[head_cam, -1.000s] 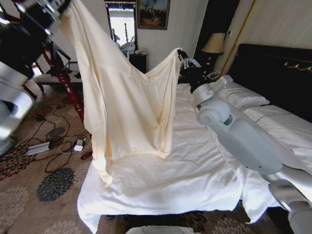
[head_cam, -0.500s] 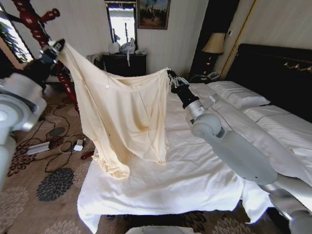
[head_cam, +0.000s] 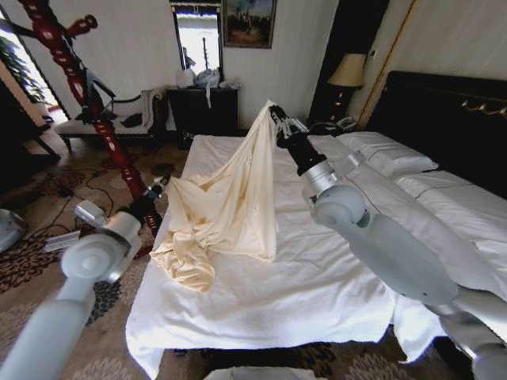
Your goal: Pick up the clothes from the bed and hang them on the clothes hanger.
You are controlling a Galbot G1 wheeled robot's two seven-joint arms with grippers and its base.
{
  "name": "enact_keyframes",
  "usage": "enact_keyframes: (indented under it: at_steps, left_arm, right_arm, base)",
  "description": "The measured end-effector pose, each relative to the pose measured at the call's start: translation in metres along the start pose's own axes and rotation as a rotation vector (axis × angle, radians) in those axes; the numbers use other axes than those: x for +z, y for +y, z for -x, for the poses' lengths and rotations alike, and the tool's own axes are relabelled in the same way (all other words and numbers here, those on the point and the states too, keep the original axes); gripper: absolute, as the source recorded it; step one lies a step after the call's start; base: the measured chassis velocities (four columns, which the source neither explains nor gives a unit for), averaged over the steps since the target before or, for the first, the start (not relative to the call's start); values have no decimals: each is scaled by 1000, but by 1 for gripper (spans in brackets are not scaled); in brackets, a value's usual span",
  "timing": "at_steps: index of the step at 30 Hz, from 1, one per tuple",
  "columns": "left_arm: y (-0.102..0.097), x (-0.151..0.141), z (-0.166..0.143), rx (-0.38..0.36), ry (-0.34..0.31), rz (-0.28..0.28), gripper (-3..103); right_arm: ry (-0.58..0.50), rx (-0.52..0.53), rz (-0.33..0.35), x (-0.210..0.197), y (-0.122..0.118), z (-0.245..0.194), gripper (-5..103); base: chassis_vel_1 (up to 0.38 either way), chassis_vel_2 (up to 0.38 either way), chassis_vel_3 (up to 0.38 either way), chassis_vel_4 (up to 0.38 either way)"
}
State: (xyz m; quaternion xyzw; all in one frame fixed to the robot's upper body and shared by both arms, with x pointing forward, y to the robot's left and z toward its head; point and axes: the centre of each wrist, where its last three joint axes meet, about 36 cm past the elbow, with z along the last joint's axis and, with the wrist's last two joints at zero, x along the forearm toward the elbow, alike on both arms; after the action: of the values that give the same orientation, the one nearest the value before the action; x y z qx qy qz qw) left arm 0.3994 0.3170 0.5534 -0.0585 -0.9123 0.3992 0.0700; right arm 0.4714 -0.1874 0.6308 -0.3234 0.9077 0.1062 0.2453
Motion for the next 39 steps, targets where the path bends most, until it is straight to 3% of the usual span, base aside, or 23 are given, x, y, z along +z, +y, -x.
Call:
enact_keyframes:
  at_steps: [2, 4, 5, 8, 10, 11, 12, 13, 14, 15, 16, 18, 21, 22, 24, 26, 27, 30, 32, 33, 36, 39]
  left_arm:
    - [4, 5, 2, -21, 10, 9, 0]
    - [11, 21, 4, -77, 55, 75, -2]
    - [11, 21, 4, -77, 55, 75, -2]
    - [8, 35, 7, -113, 105, 239, 13]
    - [3, 42, 12, -101, 66, 415, 24]
    - [3, 42, 12, -101, 66, 415, 24]
    - [3, 42, 15, -88, 27, 501, 24]
    - [3, 41, 18, -83, 3, 550, 29]
    - [6, 36, 27, -74, -52, 658, 34]
    - [9, 32, 32, -69, -79, 717, 40]
    - [9, 32, 32, -69, -79, 717, 40]
    - [19, 20, 46, -47, -135, 830, 45]
    - [34, 3, 66, 31, -184, 933, 61]
    - [34, 3, 66, 31, -184, 933, 61]
    - [47, -6, 83, 61, -215, 988, 67]
    - [64, -9, 100, 78, -213, 1008, 78]
    - [64, -9, 100, 78, -213, 1008, 78]
    - [87, 2, 121, 159, -201, 1039, 93]
    - [88, 14, 129, 248, -188, 995, 97]
    - [88, 14, 129, 248, -188, 995, 97]
    - [79, 26, 125, 361, -126, 863, 100]
    - [72, 27, 113, 421, -72, 811, 100]
  right_arm:
    - [10, 0, 5, 5, 2, -2, 0]
    - [32, 2, 20, 14, 6, -8, 0]
    - [32, 2, 20, 14, 6, -8, 0]
    - [49, 15, 36, 23, 7, -12, 0]
    - [44, 25, 49, 24, 7, -10, 0]
    - [44, 25, 49, 24, 7, -10, 0]
    - [38, 29, 57, 23, 7, -8, 0]
    - [33, 30, 60, 22, 7, -7, 0]
    - [21, 34, 65, 19, 6, -4, 0]
    - [14, 35, 65, 17, 5, -2, 0]
    - [14, 35, 65, 17, 5, -2, 0]
    - [4, 40, 64, 14, 4, 0, 0]
    - [-3, 49, 64, 13, 1, 2, 0]
    - [-3, 49, 64, 13, 1, 2, 0]
    - [-4, 55, 66, 14, 0, 2, 0]
    - [-5, 59, 69, 16, -1, 3, 0]
    - [-5, 59, 69, 16, -1, 3, 0]
    - [-8, 70, 78, 18, -3, 5, 0]
    - [-6, 81, 93, 20, -4, 6, 0]
    - [-6, 81, 93, 20, -4, 6, 0]
    - [3, 96, 98, 23, -7, 5, 0]
    - [5, 100, 95, 24, -9, 5, 0]
  base:
    - [0, 0, 0, 0]
    - [0, 0, 0, 0]
    - [0, 0, 0, 0]
    - [0, 0, 0, 0]
    - [0, 0, 0, 0]
    - [0, 0, 0, 0]
    - [0, 0, 0, 0]
    - [0, 0, 0, 0]
    - [0, 0, 0, 0]
    - [0, 0, 0, 0]
    - [0, 0, 0, 0]
    - [0, 0, 0, 0]
    - [0, 0, 0, 0]
    - [0, 0, 0, 0]
    - [0, 0, 0, 0]
    - [0, 0, 0, 0]
    - [0, 0, 0, 0]
    - [0, 0, 0, 0]
    - [0, 0, 0, 0]
    - [0, 0, 0, 0]
    - [0, 0, 0, 0]
    - [0, 0, 0, 0]
